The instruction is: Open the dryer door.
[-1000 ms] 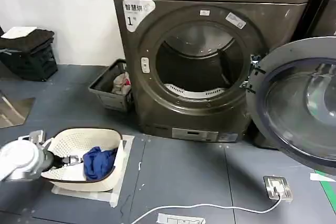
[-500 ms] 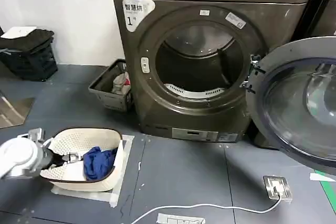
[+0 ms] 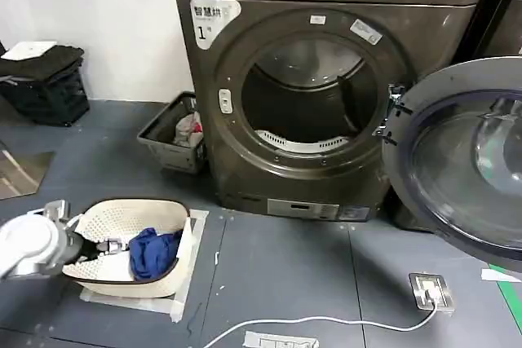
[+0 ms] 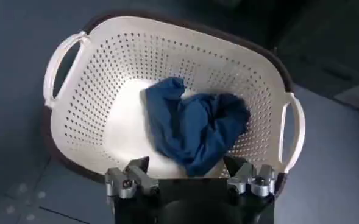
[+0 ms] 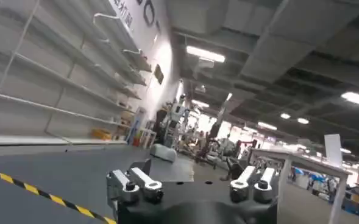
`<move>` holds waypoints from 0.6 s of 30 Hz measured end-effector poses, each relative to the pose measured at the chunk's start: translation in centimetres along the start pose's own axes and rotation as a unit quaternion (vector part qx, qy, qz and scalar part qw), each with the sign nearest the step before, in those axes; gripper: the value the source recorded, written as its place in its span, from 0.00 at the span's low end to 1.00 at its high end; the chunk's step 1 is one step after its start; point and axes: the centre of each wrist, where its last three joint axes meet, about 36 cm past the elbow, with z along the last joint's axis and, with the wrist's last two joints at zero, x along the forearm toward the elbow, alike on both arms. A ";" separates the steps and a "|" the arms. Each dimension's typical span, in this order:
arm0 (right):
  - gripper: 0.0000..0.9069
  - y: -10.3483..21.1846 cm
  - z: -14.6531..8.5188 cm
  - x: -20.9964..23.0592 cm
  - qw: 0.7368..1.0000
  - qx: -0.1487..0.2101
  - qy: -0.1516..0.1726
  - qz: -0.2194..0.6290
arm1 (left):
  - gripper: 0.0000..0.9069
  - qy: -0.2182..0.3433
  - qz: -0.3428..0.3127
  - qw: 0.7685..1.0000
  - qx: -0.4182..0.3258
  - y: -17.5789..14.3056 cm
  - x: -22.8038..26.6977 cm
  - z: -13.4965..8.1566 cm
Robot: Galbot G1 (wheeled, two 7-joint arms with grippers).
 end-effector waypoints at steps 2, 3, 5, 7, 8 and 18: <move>1.00 -0.1 0.1 0.0 1.000 0.006 -0.003 -0.002 | 1.00 0.000 0.000 1.000 0.000 0.0 0.0 0.0; 1.00 -0.1 0.1 0.1 1.000 0.009 -0.003 -0.002 | 1.00 0.000 0.001 1.000 0.000 0.0 0.0 0.0; 1.00 -0.1 0.1 0.1 1.000 0.010 -0.003 -0.002 | 1.00 0.002 0.003 1.000 0.002 0.0 0.0 0.0; 1.00 -0.1 0.2 0.1 1.000 0.010 -0.003 -0.002 | 1.00 0.002 0.004 1.000 0.003 0.0 0.0 0.0; 1.00 -0.1 0.2 0.1 1.000 0.010 -0.003 -0.002 | 1.00 0.003 0.006 1.000 0.004 0.0 0.0 -0.1; 1.00 -0.1 0.3 0.2 1.000 0.010 -0.006 -0.004 | 1.00 0.015 0.031 0.999 0.017 -0.5 -0.1 0.1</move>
